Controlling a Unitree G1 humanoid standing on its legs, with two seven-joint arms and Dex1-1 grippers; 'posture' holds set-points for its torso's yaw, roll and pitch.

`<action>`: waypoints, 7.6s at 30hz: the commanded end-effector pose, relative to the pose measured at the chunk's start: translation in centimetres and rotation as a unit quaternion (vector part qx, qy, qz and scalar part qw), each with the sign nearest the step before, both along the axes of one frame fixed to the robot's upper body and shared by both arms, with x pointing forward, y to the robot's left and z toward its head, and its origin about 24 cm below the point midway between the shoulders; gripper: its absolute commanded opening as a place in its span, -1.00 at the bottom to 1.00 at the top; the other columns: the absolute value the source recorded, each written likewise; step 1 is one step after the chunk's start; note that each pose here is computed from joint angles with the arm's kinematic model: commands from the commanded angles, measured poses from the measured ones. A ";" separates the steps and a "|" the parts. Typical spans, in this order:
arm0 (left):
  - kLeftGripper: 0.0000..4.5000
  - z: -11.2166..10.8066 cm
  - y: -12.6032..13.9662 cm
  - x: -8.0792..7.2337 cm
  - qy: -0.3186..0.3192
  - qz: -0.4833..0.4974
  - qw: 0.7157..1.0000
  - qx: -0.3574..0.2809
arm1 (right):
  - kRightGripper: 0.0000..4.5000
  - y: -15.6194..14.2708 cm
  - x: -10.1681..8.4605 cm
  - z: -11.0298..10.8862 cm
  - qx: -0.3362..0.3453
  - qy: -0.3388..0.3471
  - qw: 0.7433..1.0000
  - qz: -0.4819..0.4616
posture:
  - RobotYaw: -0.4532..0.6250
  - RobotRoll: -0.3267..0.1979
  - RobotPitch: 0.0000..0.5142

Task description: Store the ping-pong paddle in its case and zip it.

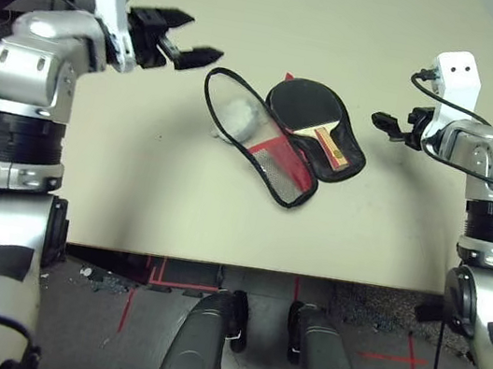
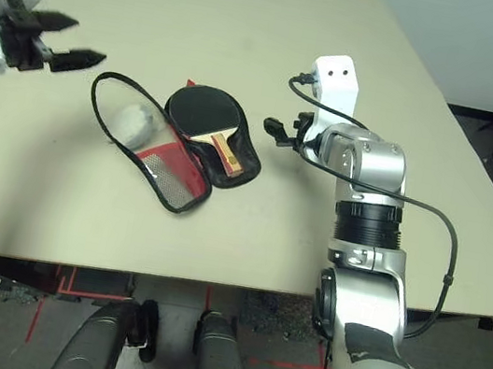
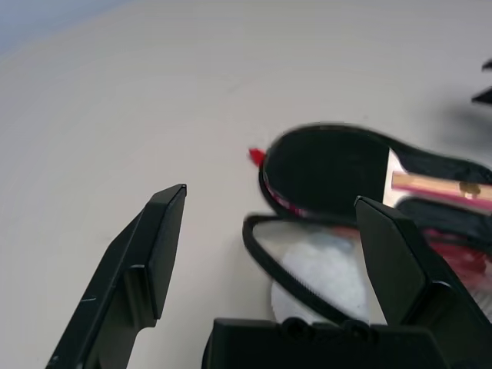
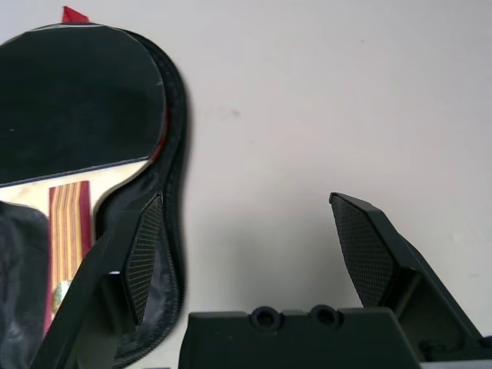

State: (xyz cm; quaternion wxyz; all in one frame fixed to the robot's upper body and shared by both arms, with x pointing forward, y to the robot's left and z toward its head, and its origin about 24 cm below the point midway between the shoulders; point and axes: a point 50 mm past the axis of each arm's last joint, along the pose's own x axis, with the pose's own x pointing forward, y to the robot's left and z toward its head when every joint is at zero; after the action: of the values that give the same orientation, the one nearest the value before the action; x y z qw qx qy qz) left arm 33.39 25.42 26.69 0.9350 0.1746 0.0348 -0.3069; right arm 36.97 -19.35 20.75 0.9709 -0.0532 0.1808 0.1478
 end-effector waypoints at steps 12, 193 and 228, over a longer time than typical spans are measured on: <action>1.00 -5.1 1.9 -1.8 0.098 0.019 0.994 0.037 | 0.99 -0.9 -0.2 -1.0 0.004 0.015 1.000 -0.016 | -0.15 0.25 -0.34; 1.00 -9.8 -4.0 0.2 0.145 -0.098 0.978 0.115 | 0.98 9.6 -7.3 -4.2 -0.107 0.166 0.913 0.357 | -0.19 0.25 -0.20; 0.59 -12.3 -5.3 3.2 0.101 -0.083 0.985 0.116 | 1.00 10.3 -7.2 -5.2 -0.113 0.157 0.912 0.362 | -0.19 0.25 -0.13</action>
State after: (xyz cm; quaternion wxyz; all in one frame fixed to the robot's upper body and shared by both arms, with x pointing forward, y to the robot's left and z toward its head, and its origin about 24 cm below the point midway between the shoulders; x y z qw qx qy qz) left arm 36.58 20.00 14.84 0.8711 0.2635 0.1376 -0.3910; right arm 29.85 -8.97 15.91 0.7983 -0.2023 0.3144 0.4722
